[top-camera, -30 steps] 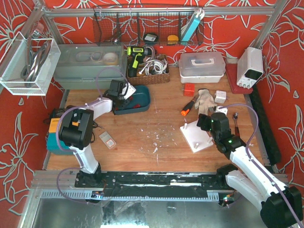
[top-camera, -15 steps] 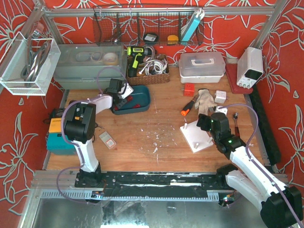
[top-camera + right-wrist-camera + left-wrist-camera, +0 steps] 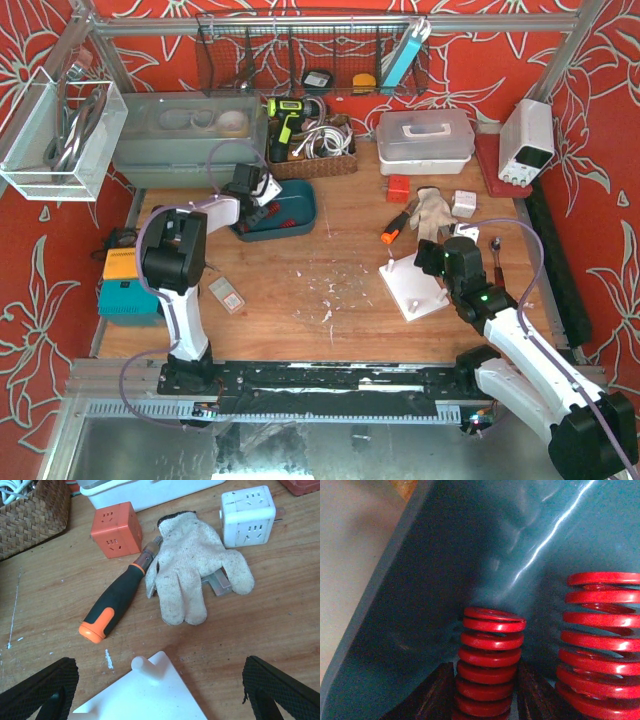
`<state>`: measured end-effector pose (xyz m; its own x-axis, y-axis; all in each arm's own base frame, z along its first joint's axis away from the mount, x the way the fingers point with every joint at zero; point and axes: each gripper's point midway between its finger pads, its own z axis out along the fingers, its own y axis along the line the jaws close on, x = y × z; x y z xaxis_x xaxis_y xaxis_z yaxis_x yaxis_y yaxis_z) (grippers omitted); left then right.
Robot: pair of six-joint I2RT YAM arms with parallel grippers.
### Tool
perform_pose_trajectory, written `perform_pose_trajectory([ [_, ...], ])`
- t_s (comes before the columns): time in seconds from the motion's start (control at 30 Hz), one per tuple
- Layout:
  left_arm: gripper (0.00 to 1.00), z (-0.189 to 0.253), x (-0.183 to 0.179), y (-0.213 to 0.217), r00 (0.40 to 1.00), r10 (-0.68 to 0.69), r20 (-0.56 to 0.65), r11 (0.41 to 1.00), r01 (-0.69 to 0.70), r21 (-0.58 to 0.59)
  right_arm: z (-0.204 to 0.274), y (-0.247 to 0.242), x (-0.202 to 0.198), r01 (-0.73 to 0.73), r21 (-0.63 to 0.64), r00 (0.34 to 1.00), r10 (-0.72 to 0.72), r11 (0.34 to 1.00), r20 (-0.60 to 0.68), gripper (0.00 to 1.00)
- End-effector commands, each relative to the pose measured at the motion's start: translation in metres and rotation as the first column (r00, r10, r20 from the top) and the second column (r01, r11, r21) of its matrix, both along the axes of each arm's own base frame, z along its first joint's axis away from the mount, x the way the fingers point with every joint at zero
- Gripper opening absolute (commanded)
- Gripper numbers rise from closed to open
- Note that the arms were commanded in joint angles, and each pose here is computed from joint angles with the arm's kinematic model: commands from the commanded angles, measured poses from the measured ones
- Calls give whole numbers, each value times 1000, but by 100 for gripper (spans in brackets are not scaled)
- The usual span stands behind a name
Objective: Install the large spring
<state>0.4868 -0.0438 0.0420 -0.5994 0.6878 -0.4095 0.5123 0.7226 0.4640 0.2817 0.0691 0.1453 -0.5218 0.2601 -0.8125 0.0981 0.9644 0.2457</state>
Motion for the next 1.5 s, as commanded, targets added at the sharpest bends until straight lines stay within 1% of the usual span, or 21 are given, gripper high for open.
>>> perform_pose_trajectory([
  [0.0,37,-20,-8,2,998,-4,-70,1000,5,14,11,-2,2,15,-10,999,-15,1000,34,91],
  [0.1,36,-20,-8,2,998,-5,-69,1000,6,15,11,-3,2,16,-11,999,-15,1000,34,91],
  [0.27,30,-24,-11,-2,996,-22,-87,1000,22,-3,10,-3,2,17,-12,999,-17,1000,33,91],
  [0.4,20,-24,-14,-4,995,-31,-95,999,30,-14,12,-3,2,19,-12,999,-19,1000,37,91],
  [0.5,13,-18,-14,-4,996,-34,-84,999,32,-20,13,-5,2,25,-14,999,-25,1000,39,91],
  [0.6,11,-13,-15,-7,996,-39,-74,999,36,-38,14,-5,1,26,-11,999,-26,1000,45,91],
  [0.7,11,-1,-15,-15,998,-49,-48,995,45,-85,14,-5,1,25,-11,999,-25,1000,46,91],
  [0.8,8,7,-17,-17,998,-51,-37,994,47,-99,14,-5,1,27,-8,999,-26,1000,46,91],
  [1.07,2,51,-19,-28,995,-55,80,984,67,-168,17,-8,0,34,-17,998,-33,999,54,91],
  [1.23,0,82,-23,-36,982,-68,178,970,107,-220,21,-10,-1,40,-19,997,-38,999,65,91],
  [1.37,0,115,-27,-44,960,-59,274,952,137,-273,24,-10,-2,38,-24,997,-36,999,70,91],
  [1.47,0,144,-40,-59,926,-72,371,919,206,-337,27,-7,-1,22,-18,997,-21,1000,75,91],
])
